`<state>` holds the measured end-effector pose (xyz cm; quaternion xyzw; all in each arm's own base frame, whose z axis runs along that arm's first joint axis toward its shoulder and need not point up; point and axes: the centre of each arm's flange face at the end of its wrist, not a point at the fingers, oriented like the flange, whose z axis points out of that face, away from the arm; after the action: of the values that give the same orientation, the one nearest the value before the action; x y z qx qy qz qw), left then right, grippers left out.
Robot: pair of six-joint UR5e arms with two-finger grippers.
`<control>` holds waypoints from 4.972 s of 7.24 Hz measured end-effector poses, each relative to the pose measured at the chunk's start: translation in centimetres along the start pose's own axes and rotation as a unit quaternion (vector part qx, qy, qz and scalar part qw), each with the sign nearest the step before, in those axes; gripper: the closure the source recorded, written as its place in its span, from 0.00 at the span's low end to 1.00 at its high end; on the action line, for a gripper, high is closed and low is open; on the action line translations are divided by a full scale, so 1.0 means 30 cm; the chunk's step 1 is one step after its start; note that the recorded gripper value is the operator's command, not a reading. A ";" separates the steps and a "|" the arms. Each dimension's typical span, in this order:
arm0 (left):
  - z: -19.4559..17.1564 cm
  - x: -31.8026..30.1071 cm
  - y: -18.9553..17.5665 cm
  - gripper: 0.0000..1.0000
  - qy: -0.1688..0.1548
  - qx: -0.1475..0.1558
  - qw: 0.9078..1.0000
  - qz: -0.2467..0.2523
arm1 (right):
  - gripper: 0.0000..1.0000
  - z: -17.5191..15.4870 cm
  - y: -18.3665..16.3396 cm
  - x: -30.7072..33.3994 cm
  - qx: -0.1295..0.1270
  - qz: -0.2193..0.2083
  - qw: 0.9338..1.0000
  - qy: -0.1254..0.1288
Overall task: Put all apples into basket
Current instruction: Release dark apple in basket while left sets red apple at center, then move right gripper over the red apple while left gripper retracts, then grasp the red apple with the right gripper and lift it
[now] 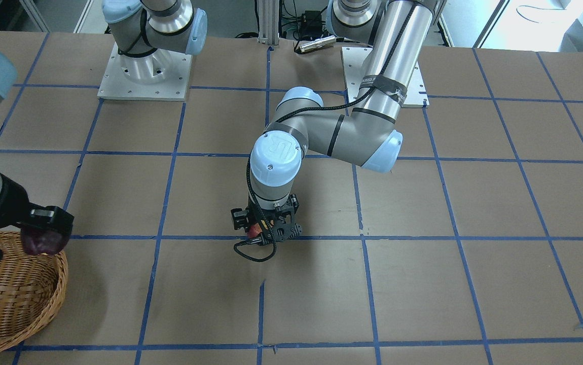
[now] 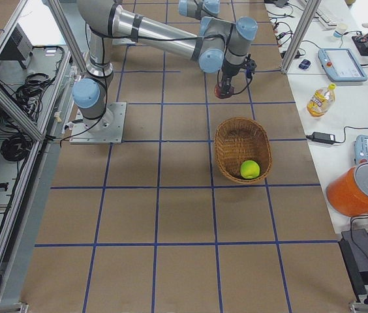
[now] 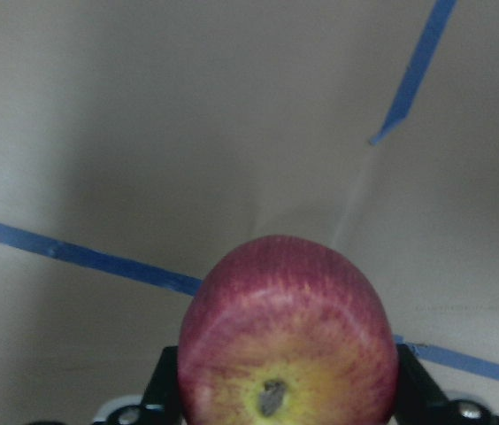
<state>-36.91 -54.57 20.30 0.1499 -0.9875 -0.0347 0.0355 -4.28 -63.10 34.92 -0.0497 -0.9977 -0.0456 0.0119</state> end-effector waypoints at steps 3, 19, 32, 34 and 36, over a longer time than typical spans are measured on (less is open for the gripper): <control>-0.153 -0.020 -0.020 0.00 0.016 0.019 1.000 0.007 | 1.00 0.150 -0.124 0.226 0.030 -0.005 0.998 0.054; -1.051 -0.807 0.037 0.00 -0.032 0.046 0.983 0.176 | 0.00 0.078 0.103 -0.689 0.029 0.014 0.999 0.024; -1.053 -0.811 0.039 0.00 -0.032 0.047 0.983 0.176 | 1.00 0.478 0.324 -1.310 -0.041 0.043 0.997 -0.045; -1.050 -0.811 0.038 0.00 -0.032 0.046 0.983 0.176 | 1.00 0.475 0.311 -1.305 -0.040 0.040 0.997 -0.045; -1.046 -0.810 0.035 0.00 -0.032 0.044 0.983 0.176 | 1.00 0.374 0.266 -1.247 -0.023 0.053 0.997 -0.052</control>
<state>-11.54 -48.13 50.15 -0.0258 -0.9996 0.0112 0.0029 33.52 -57.82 23.42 -0.1046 -0.9916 -0.0656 -0.0383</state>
